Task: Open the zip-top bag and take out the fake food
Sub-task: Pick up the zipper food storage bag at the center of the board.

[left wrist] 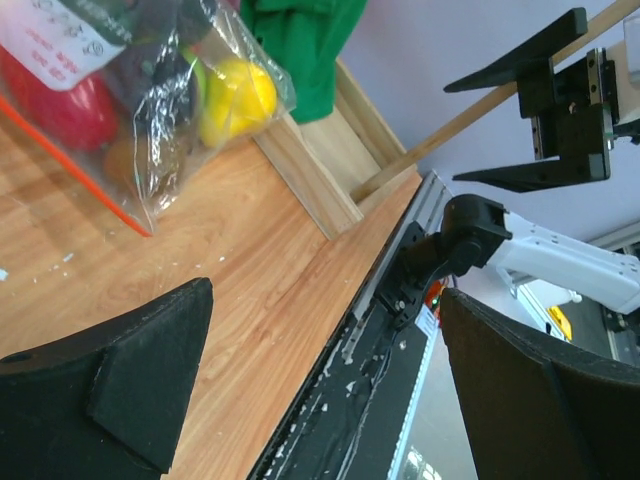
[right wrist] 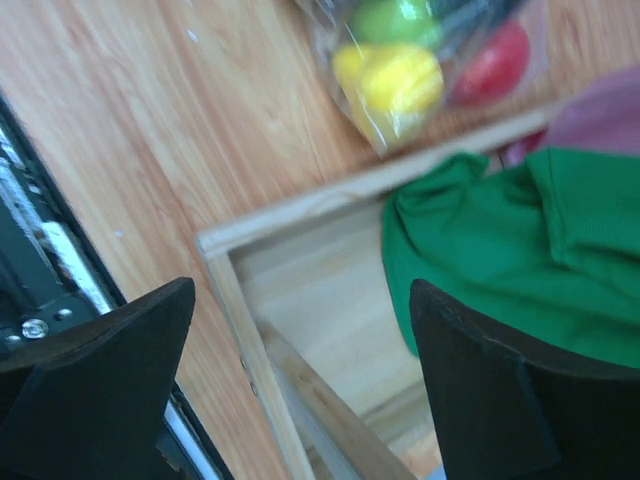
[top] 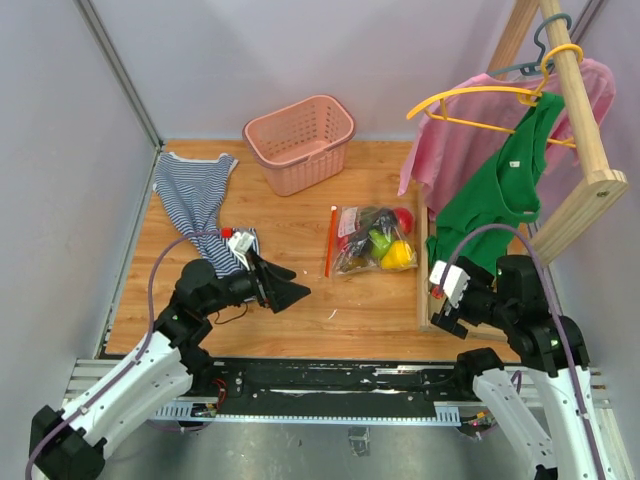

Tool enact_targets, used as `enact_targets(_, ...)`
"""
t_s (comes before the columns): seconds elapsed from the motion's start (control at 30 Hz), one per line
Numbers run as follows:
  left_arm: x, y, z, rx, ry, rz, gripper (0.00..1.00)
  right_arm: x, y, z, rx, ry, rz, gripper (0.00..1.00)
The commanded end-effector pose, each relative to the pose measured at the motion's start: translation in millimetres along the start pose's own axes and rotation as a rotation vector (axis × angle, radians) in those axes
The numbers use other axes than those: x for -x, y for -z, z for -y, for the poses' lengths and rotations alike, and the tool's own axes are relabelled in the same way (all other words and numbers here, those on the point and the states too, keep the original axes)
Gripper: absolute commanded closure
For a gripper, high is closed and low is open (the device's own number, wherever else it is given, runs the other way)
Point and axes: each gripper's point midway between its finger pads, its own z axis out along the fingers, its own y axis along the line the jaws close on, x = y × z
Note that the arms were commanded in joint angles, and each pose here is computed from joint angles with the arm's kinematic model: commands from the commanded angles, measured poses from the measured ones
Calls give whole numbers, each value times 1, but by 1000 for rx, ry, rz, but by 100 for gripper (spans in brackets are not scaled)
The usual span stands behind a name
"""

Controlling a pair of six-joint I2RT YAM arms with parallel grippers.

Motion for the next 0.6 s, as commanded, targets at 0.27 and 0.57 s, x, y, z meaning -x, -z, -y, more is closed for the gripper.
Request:
enact_targets(0.27,-6,-20,-8,-15,37,61,2,-90,39,96,-605,13,-479,70)
enact_targets(0.57,-9,-19,-7,-25,25,58,2,-114,55,133,-651,-113,-525,79)
